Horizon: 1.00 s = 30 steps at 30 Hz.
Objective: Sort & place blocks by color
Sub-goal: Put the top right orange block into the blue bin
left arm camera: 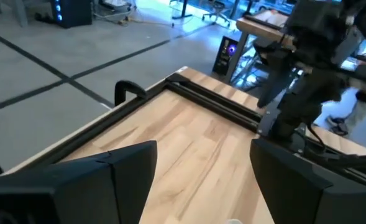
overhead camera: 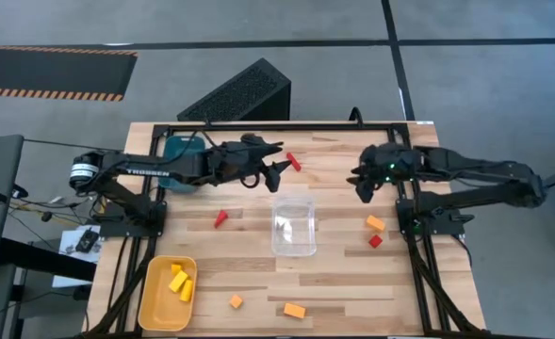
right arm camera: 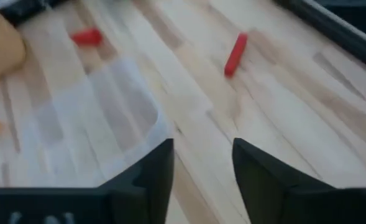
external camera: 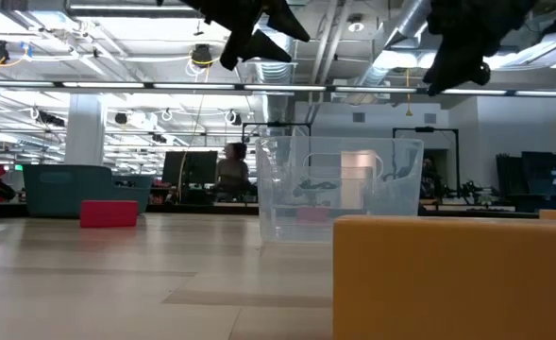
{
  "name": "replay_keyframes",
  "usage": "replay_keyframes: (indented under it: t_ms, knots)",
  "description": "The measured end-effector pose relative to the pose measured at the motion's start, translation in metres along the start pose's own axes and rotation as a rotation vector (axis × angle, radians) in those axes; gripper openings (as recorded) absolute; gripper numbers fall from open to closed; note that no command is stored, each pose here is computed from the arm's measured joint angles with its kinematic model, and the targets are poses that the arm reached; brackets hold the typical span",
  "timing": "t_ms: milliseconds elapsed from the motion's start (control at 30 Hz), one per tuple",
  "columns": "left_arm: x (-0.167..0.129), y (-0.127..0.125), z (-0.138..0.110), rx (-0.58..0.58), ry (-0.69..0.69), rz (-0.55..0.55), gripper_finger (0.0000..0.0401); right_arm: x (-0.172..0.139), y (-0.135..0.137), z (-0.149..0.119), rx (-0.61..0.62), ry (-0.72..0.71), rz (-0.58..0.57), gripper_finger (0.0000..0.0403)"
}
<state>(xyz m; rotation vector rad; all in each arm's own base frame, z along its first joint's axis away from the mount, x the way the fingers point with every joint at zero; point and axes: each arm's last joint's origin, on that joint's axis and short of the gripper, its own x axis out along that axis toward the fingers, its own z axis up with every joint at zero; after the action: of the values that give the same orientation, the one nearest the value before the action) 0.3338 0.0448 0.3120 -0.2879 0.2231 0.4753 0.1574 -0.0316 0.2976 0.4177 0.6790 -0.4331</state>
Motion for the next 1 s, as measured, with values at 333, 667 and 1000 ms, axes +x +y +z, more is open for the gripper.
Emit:
replay_keyframes:
  t_ms: [333,667,1000]
  knots:
    - [0.000,0.001,-0.005,-0.010,0.083,-0.073,0.0248,0.002,0.009,-0.043,0.064,0.375,-0.217,0.0244]
    - [-0.001,0.005,-0.015,0.053,0.190,-0.044,0.0248,0.018,0.018,-0.087,0.190,0.611,-0.307,0.0240]
    - [-0.002,0.005,-0.018,0.060,0.228,-0.067,0.0248,0.040,0.019,-0.121,0.075,0.681,-0.290,0.0240]
